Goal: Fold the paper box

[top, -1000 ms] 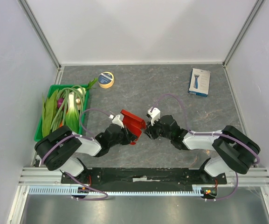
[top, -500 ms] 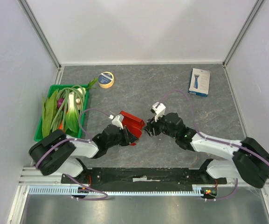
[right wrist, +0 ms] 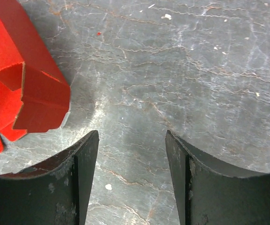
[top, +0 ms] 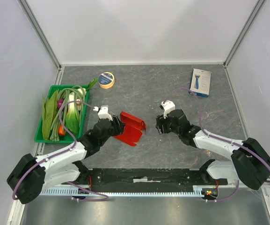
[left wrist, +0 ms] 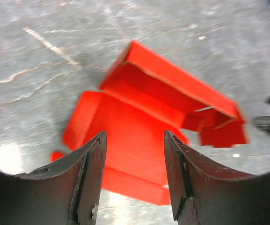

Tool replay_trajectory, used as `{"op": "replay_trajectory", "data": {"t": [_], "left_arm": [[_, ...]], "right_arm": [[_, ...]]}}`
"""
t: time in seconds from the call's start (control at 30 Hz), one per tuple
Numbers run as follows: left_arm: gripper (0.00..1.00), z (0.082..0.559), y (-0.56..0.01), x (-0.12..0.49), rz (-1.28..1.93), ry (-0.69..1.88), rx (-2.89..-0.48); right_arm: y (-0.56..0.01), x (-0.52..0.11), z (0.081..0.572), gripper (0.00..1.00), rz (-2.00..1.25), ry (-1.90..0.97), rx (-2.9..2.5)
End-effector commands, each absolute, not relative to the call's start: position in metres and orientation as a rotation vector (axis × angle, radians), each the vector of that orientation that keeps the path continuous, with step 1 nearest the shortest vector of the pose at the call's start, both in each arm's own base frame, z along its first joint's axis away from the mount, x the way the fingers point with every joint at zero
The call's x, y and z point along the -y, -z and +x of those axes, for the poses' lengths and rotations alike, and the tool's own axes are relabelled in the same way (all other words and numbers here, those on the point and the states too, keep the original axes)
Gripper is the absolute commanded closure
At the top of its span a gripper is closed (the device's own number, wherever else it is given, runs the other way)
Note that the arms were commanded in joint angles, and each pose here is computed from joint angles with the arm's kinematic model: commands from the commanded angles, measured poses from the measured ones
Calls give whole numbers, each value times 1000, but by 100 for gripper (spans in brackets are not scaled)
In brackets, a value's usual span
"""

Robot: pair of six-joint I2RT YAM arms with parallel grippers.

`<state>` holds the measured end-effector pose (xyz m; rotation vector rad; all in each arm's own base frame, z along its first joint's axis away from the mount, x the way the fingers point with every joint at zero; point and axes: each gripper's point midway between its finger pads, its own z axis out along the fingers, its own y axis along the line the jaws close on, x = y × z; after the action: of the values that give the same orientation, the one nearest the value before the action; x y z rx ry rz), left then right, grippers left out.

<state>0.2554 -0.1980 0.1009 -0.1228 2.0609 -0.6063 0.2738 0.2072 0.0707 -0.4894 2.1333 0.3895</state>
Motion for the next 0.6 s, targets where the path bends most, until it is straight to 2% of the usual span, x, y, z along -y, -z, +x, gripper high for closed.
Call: {"op": "replay_trajectory", "data": {"t": [0.0,0.1,0.2,0.23,0.37,0.43,0.57], "left_arm": [[40,266,-75,156,-58,306,-2015],[36,282,-84,156,-77,300,-1926],[37,299,-74,161,-17,277,-1953],[38,299,-70,170,40,315,-1981],[55,311,-59,177,104,366,-2015],[55,313,-61,182,97,406,-2004],[54,309,-62,182,76,455,-2002]], "right_arm": [[-87,-224,282,34,-521,-451,-2088],[-82,-235,278,35,-579,-506,-2090],[-79,-242,274,36,-603,-557,-2085],[-77,-244,274,37,-611,-565,-2085],[-79,-256,268,38,-656,-652,-2057],[-80,-262,264,39,-674,-698,-2047],[-91,-269,251,34,-705,-768,-1988]]}}
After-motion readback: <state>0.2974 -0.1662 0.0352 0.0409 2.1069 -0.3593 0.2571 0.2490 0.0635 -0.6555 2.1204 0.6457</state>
